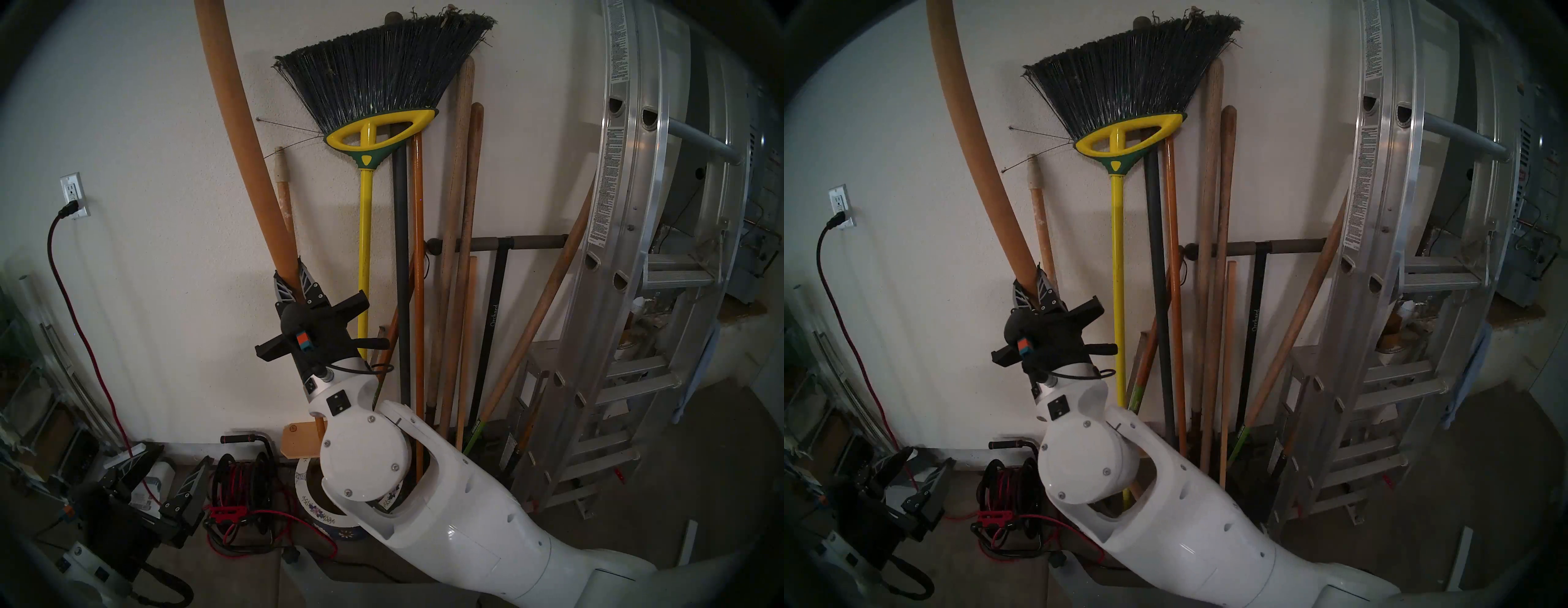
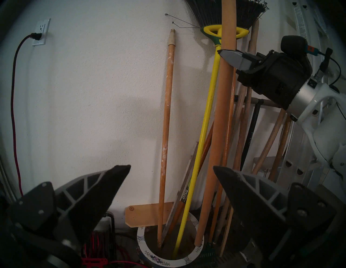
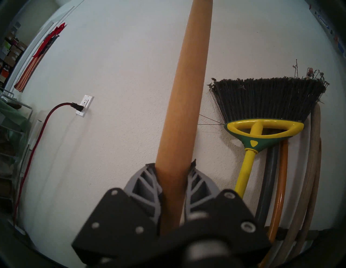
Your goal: Put wooden sticks into the pot
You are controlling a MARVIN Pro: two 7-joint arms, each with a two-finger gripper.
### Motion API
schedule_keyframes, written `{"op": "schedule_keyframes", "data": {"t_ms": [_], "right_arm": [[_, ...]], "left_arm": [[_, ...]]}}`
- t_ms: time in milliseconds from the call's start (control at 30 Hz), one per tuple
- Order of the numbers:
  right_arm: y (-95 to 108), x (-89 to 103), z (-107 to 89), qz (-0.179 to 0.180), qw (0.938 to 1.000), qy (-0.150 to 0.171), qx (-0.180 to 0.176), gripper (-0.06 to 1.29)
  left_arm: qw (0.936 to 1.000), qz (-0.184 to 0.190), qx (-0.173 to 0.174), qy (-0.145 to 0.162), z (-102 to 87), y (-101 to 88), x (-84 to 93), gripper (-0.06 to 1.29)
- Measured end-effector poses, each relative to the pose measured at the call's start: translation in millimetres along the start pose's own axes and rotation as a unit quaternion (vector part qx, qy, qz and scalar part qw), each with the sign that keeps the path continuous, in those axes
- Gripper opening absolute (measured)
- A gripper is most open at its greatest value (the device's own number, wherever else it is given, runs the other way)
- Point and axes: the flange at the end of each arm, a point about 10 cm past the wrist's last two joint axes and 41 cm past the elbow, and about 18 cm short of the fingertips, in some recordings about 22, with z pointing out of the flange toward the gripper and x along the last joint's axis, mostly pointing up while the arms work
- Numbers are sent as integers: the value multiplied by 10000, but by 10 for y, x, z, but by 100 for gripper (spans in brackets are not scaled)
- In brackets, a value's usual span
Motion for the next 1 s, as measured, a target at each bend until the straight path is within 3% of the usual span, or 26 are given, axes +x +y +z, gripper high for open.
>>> {"op": "schedule_keyframes", "data": {"t_ms": [567,1000], "right_arm": [[-201,-84,273,237,9980,-159,-562,17],[-407,-399,253,554,9952,-135,-794,17]], "left_arm": [[10000,-2,9,5,0,2,-2,127],[10000,-3,13,8,0,4,-4,127]]}}
